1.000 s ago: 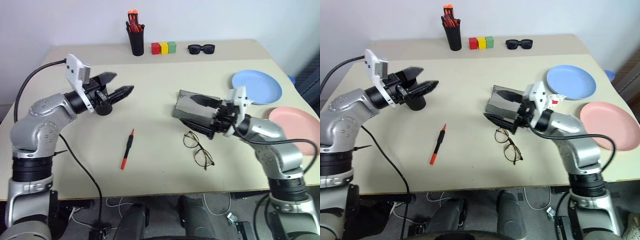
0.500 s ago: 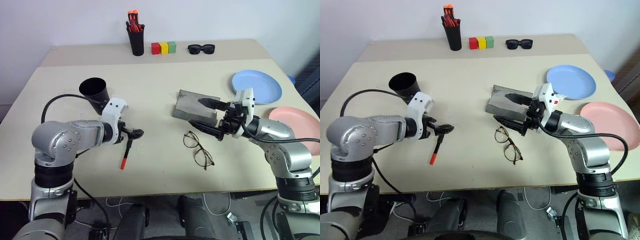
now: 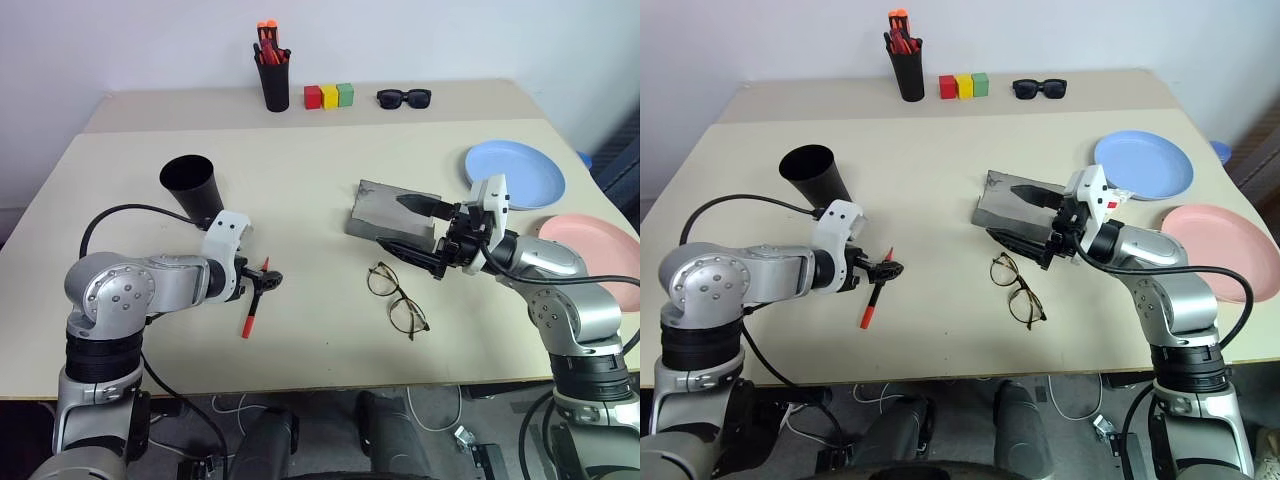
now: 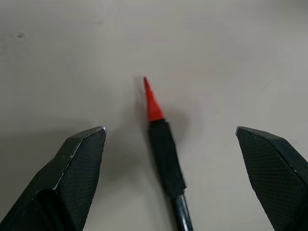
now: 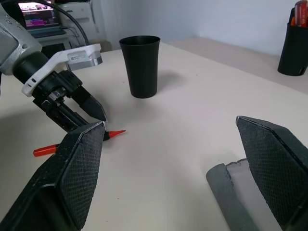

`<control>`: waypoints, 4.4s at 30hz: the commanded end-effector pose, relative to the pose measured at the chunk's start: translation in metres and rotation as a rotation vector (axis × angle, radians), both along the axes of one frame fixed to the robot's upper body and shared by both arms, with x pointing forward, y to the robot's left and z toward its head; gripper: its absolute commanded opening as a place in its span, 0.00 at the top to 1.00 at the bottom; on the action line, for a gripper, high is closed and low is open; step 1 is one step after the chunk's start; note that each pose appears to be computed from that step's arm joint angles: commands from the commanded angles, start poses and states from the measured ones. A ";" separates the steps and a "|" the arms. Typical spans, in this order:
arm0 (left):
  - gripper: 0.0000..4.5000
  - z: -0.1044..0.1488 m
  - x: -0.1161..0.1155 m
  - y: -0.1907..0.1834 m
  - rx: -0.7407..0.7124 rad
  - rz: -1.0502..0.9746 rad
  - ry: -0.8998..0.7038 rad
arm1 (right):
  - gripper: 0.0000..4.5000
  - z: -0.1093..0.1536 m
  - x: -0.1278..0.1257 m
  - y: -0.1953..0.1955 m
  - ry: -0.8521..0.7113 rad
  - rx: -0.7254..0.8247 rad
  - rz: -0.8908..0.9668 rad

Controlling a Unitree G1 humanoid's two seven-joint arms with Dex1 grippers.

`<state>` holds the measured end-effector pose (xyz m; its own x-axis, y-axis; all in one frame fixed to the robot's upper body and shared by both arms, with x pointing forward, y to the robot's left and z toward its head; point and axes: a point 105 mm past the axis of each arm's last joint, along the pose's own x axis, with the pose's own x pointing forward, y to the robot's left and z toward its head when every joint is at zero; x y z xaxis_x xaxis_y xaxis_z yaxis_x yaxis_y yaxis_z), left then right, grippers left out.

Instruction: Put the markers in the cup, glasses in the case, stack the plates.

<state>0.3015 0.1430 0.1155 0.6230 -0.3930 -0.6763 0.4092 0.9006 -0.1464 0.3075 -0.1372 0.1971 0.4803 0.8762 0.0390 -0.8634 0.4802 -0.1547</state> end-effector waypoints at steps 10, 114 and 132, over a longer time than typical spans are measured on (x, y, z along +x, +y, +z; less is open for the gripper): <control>0.99 -0.023 -0.010 -0.009 -0.096 0.042 0.110 | 0.00 0.012 -0.001 0.001 -0.058 0.017 -0.010; 0.01 0.091 0.050 -0.033 -0.427 -0.554 -0.871 | 0.00 0.000 0.047 -0.015 -0.063 -0.104 -0.207; 0.01 0.051 0.094 -0.153 -0.257 -0.943 -0.562 | 0.00 -0.006 0.030 -0.042 -0.042 -0.088 -0.292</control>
